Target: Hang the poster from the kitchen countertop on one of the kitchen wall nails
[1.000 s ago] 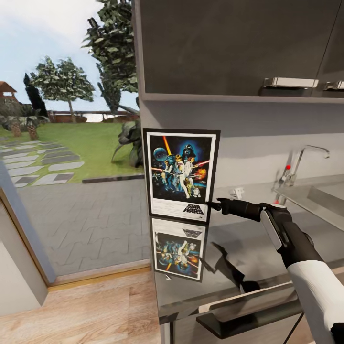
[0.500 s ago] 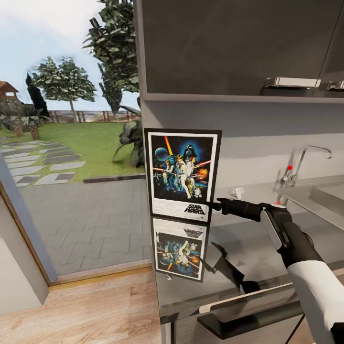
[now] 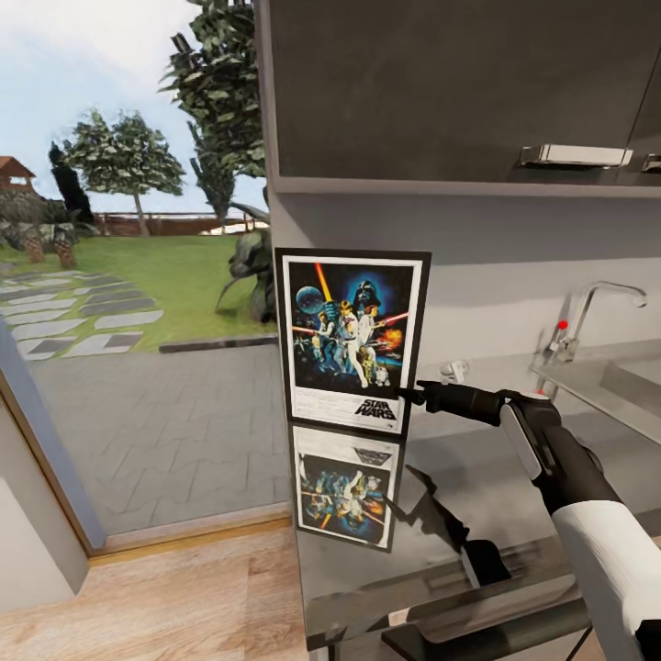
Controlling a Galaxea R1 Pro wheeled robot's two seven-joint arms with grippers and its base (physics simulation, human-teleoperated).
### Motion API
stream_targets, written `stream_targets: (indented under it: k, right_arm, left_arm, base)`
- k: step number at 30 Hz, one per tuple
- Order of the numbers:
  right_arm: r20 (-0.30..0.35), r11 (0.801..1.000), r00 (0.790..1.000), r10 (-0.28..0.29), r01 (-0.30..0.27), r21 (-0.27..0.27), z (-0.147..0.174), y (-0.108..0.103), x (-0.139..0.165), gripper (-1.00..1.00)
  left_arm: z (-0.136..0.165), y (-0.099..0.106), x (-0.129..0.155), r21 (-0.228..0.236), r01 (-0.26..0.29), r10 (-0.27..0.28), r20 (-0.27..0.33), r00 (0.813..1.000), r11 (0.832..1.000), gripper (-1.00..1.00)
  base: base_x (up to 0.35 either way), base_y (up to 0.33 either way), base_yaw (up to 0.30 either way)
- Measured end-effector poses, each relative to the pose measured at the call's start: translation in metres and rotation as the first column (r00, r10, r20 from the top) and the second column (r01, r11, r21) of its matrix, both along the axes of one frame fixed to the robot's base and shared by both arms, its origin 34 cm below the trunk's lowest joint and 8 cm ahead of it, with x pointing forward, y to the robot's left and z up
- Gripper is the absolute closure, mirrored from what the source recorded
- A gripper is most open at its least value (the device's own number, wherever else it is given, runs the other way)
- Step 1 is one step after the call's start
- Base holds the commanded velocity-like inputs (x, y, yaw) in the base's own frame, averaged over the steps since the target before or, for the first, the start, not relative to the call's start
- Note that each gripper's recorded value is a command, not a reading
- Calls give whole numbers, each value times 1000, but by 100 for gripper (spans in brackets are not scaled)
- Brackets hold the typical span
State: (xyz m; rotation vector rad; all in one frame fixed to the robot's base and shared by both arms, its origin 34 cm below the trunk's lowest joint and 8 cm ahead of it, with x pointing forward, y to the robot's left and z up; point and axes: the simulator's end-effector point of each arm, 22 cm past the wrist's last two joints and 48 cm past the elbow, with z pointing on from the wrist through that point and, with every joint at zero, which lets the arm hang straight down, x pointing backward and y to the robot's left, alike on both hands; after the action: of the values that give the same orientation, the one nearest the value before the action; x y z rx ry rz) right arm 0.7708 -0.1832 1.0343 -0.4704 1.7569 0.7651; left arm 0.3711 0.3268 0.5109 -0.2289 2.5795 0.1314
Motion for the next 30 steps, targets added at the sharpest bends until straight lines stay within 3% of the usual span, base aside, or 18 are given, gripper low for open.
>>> stream_targets:
  k: [19, 20, 30]
  right_arm:
    - [4, 1000, 1000, 1, -1, 0, 2, 0, 0, -100]
    - [4, 1000, 1000, 1, -1, 0, 2, 0, 0, 100]
    - [8, 1000, 1000, 3, -3, -1, 3, 1, -1, 100]
  left_arm:
    - [0, 0, 0, 0, 0, 0, 0, 1000, 1000, -100]
    - [0, 0, 0, 0, 0, 0, 0, 1000, 1000, -100]
    - [0, 0, 0, 0, 0, 0, 1, 1000, 1000, -100]
  base:
    - [1, 0, 0]
    - [0, 0, 0]
    - [0, 0, 0]
